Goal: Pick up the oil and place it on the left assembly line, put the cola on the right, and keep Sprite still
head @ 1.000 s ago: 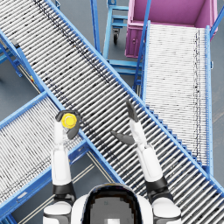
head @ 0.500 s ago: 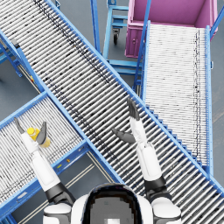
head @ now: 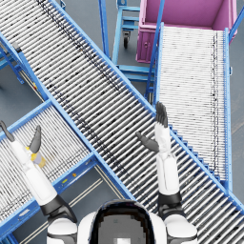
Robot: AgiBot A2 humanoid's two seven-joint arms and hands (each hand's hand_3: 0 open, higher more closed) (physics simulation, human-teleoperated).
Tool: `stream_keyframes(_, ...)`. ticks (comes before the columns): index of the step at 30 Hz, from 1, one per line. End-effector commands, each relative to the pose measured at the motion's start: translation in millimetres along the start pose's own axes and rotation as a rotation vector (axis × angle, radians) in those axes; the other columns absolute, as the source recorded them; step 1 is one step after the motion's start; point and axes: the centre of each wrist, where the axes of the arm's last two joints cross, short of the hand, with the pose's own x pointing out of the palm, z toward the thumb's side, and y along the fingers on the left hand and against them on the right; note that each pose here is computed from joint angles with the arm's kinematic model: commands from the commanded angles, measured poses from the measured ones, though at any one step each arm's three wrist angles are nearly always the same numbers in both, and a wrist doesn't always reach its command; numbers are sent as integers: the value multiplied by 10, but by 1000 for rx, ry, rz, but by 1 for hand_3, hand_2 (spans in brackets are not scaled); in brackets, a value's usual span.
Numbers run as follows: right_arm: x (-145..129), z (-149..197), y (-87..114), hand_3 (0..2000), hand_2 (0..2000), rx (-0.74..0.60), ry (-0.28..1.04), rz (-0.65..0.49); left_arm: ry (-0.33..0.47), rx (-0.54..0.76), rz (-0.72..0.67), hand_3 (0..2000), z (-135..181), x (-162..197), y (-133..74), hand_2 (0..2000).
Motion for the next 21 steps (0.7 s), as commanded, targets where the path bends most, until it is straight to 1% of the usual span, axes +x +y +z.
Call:
stream_keyframes(1,-190,105,-51,0,0,-43,14,-71,-9,72,-72,0,180,185,59,0)
stream_keyframes(6,-400,94,-21,0,0,-37,25,-152,-20,101,-168,0,255,442,87,0)
stream_keyframes(8,-402,124,-17,0,0,-48,26,-153,-25,112,-197,0,288,521,77,0)
stream_keyframes(13,-519,158,-22,0,0,-61,35,-195,-42,157,-282,0,411,743,20,0)
stream_keyframes(21,-668,219,0,0,0,-81,48,-249,-64,207,-351,0,555,939,-17,0)
